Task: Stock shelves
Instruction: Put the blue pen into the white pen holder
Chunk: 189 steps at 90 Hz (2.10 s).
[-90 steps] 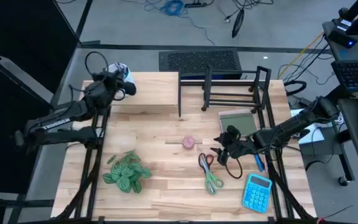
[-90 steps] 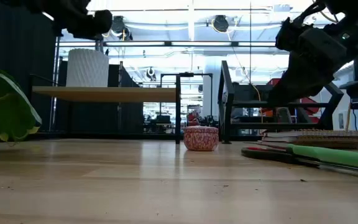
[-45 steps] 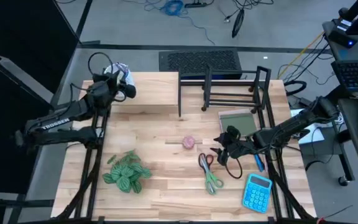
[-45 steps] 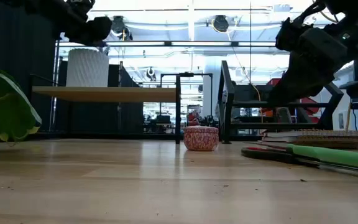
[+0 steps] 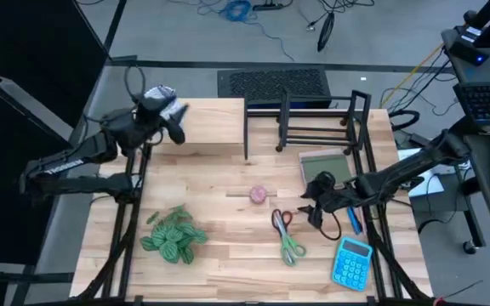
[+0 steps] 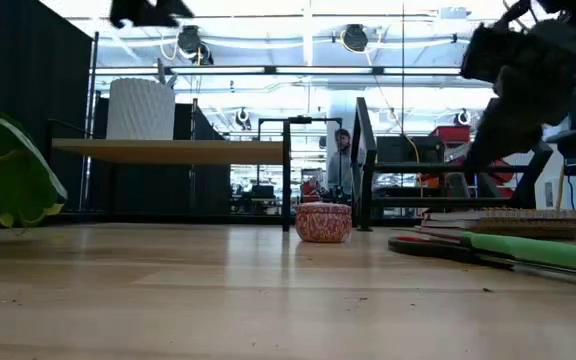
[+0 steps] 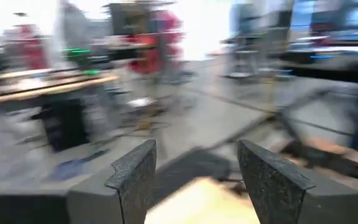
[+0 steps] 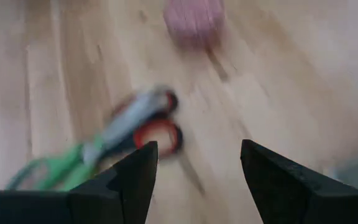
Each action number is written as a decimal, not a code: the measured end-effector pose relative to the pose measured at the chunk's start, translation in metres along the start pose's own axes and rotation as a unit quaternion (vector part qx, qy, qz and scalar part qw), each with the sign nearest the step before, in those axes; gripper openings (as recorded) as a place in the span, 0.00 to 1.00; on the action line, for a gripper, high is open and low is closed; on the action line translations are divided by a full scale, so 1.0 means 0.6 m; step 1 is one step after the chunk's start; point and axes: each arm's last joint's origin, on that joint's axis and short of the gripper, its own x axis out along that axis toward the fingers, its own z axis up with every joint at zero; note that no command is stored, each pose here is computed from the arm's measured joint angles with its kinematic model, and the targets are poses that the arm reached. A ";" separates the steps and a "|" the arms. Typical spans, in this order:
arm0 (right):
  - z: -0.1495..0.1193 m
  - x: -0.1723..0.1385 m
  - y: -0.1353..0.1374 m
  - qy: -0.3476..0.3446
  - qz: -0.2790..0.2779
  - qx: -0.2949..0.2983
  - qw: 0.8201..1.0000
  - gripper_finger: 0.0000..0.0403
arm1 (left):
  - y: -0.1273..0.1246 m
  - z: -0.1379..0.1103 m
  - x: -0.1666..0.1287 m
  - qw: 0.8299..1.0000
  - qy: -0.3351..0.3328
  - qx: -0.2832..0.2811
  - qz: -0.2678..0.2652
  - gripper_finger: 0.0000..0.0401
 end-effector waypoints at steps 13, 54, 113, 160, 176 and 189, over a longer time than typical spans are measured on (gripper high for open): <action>-0.027 -0.005 -0.020 0.105 -0.039 0.070 0.991 0.53 | -0.035 -0.014 0.013 0.996 0.027 0.000 -0.084 0.52; -0.063 -0.016 -0.044 0.246 -0.145 0.261 0.922 0.53 | -0.126 -0.063 0.069 0.983 0.082 -0.001 -0.167 0.52; -0.054 -0.015 -0.050 0.255 -0.148 0.218 0.930 0.53 | -0.144 -0.084 0.091 0.980 0.099 0.020 -0.171 0.52; -0.025 0.007 -0.060 0.373 -0.218 0.168 0.886 0.53 | -0.149 -0.094 0.097 0.978 0.111 0.026 -0.176 0.52; -0.040 0.036 -0.061 0.437 -0.242 0.149 0.853 0.53 | -0.151 -0.097 0.099 0.976 0.115 0.027 -0.182 0.52; -0.045 0.049 -0.060 0.450 -0.245 0.149 0.846 0.53 | -0.152 -0.099 0.099 0.975 0.120 0.029 -0.184 0.52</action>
